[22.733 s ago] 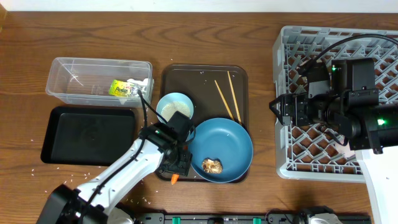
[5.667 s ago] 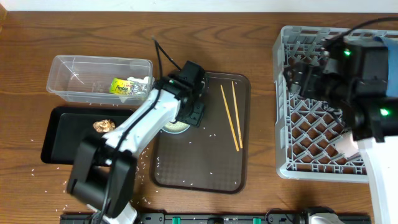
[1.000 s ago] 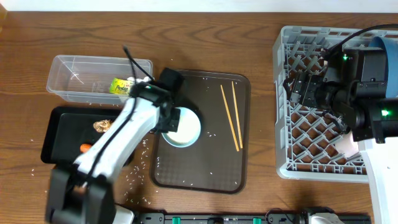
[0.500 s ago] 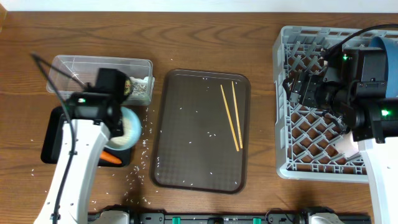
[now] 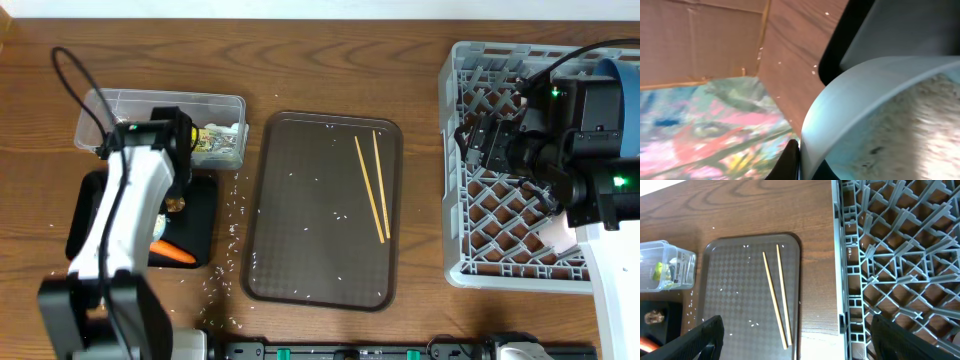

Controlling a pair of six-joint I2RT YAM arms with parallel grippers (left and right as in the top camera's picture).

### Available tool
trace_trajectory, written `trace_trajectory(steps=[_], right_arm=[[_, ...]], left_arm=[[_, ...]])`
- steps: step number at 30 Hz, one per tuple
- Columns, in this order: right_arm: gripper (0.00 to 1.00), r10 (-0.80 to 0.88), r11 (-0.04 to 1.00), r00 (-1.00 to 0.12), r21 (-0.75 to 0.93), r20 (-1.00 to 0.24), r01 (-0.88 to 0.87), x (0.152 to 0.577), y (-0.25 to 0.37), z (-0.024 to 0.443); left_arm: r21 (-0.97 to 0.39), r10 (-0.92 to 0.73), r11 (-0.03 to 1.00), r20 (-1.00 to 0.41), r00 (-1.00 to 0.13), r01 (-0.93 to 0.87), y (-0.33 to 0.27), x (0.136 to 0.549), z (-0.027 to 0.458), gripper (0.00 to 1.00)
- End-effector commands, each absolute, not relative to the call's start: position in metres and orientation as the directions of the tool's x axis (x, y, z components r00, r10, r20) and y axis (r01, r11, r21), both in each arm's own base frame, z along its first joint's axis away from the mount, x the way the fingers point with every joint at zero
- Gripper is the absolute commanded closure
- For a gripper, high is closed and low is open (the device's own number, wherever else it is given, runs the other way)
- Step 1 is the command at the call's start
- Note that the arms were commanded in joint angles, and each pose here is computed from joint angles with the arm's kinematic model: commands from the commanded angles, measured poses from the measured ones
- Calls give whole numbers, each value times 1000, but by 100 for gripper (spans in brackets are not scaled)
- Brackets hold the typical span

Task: Sort waste into correct bins and load items into the dishwasher rack
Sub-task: 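Tilt the bowl to pour the rice onto the black tray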

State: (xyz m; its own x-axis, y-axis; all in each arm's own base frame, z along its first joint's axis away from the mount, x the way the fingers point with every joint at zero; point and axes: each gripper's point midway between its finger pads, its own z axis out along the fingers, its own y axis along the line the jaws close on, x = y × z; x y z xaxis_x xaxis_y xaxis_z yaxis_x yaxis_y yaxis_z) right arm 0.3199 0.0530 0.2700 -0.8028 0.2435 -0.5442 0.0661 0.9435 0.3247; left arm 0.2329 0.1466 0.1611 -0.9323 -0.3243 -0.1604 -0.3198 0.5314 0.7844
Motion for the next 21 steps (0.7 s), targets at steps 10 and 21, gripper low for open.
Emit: trace_trajectory(steps=[10, 21], right_arm=[[12, 253, 944, -793, 320, -554, 77, 323, 46, 273], [11, 253, 944, -789, 321, -560, 75, 325, 46, 274]], left_arm=[[919, -242, 315, -165, -956, -239, 172, 258, 163, 94], [931, -184, 278, -189, -965, -235, 169, 269, 171, 94]])
